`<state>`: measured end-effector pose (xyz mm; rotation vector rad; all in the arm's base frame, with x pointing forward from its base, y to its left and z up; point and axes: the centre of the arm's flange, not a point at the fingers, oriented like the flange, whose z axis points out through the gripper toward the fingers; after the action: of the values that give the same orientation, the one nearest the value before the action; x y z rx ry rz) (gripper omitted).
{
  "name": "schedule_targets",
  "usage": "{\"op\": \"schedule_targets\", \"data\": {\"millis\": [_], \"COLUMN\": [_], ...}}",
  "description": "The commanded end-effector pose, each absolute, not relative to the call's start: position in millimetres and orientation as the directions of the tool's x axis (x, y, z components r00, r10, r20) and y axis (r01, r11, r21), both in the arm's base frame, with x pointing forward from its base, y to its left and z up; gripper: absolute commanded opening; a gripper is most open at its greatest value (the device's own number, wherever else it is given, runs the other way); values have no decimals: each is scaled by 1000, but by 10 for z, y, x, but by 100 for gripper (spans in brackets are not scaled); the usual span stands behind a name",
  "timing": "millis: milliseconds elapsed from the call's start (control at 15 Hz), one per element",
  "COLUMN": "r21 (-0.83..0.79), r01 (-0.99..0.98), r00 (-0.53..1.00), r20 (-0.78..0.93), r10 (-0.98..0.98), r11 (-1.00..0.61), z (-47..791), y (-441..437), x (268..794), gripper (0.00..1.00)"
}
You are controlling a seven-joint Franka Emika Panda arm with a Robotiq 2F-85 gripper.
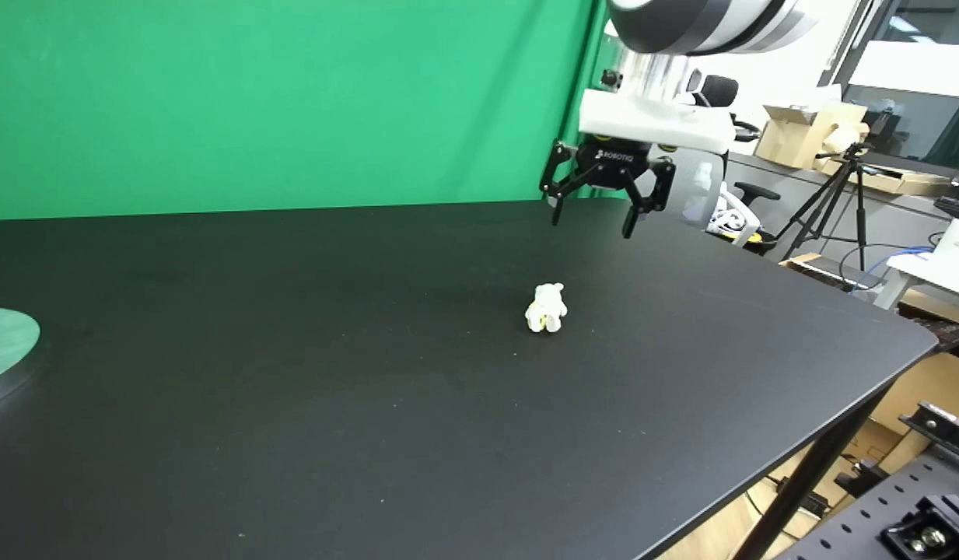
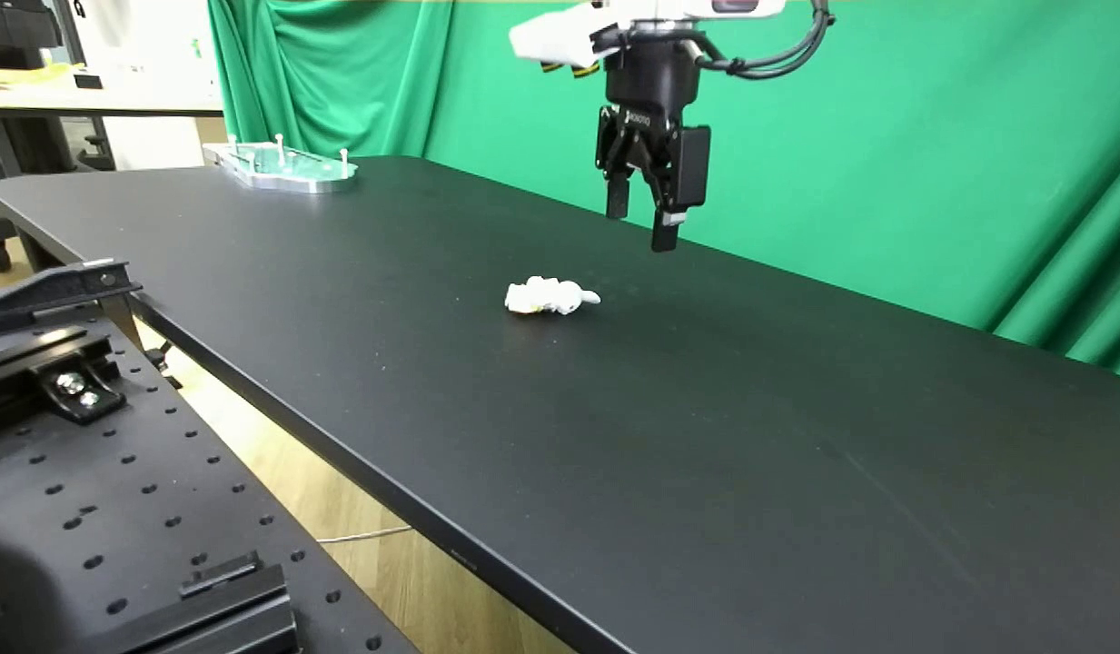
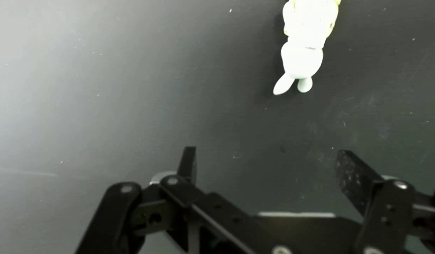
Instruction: Move the white thing slightly to the left
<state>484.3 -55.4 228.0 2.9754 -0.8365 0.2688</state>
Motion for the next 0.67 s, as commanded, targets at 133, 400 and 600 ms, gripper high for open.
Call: {"op": "schedule_targets", "data": {"millis": [133, 400, 600], "r21": [-64, -92, -126], "r01": [-514, -499, -513], "r00": [833, 834, 823], "r20": [201, 219, 208], "r10": [-516, -506, -528], "r11": [-855, -862, -849], "z": [1922, 1776, 1677], "y": [-330, -142, -52], "x": [5079, 5172, 5189], "gripper": [100, 100, 100]}}
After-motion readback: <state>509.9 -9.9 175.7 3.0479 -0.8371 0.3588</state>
